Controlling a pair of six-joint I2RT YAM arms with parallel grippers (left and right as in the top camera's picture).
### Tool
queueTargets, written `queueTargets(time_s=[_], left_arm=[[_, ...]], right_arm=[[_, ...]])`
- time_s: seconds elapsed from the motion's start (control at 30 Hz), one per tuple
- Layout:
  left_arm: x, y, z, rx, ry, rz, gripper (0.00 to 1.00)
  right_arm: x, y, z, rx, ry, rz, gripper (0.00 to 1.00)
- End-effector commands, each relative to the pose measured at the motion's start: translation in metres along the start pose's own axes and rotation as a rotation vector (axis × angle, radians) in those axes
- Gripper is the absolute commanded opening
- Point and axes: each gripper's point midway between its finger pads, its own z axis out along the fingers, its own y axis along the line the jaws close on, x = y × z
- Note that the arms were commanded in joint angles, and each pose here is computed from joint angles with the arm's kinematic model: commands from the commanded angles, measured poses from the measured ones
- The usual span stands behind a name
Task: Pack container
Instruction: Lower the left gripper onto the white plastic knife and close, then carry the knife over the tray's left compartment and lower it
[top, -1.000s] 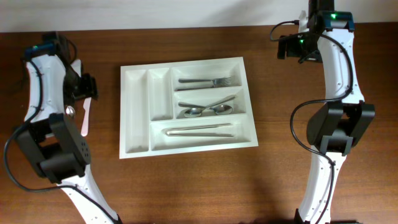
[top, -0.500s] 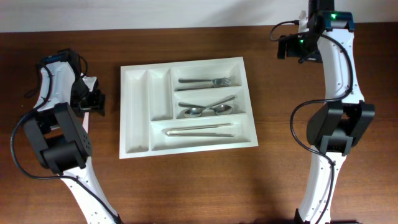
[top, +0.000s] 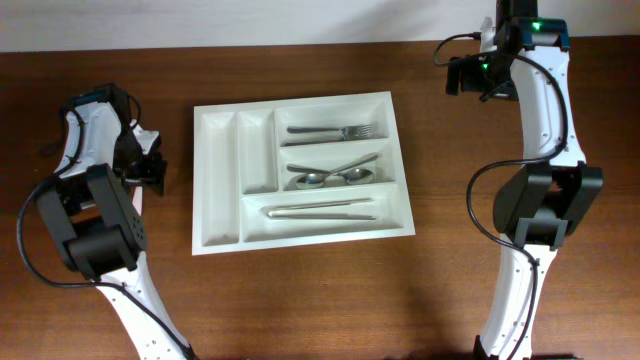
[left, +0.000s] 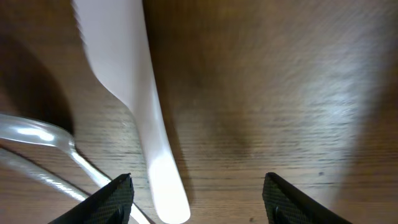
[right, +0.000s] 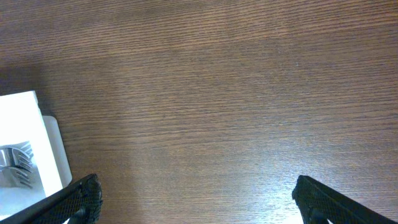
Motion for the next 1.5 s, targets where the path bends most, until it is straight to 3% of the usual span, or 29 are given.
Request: queueTargets(time_s=[0.0, 0.27, 0.43, 1.0, 1.47], left_arm=[[0.014, 0.002, 0.017, 0.012, 0.055, 0.006, 0.65], [0.031, 0.003, 0.038, 0.032, 0.1, -0.056, 0.62], [0.032, 0.003, 0.041, 0.033, 0.104, -0.069, 0.4], [0.026, 0.004, 0.042, 0.025, 0.078, -0.147, 0.05], [0.008, -0.003, 0.016, 0.1, 0.014, -0.186, 0.02]], right_arm=[[-0.001, -0.004, -0.002, -0.002, -0.006, 0.001, 0.99], [-0.001, -0.004, -0.002, -0.002, -0.006, 0.001, 0.99], [-0.001, -0.004, -0.002, -0.002, -0.006, 0.001, 0.99], [-0.001, -0.004, -0.002, -0.002, -0.006, 0.001, 0.99], [-0.001, -0.004, -0.002, -0.002, -0.006, 0.001, 0.99]])
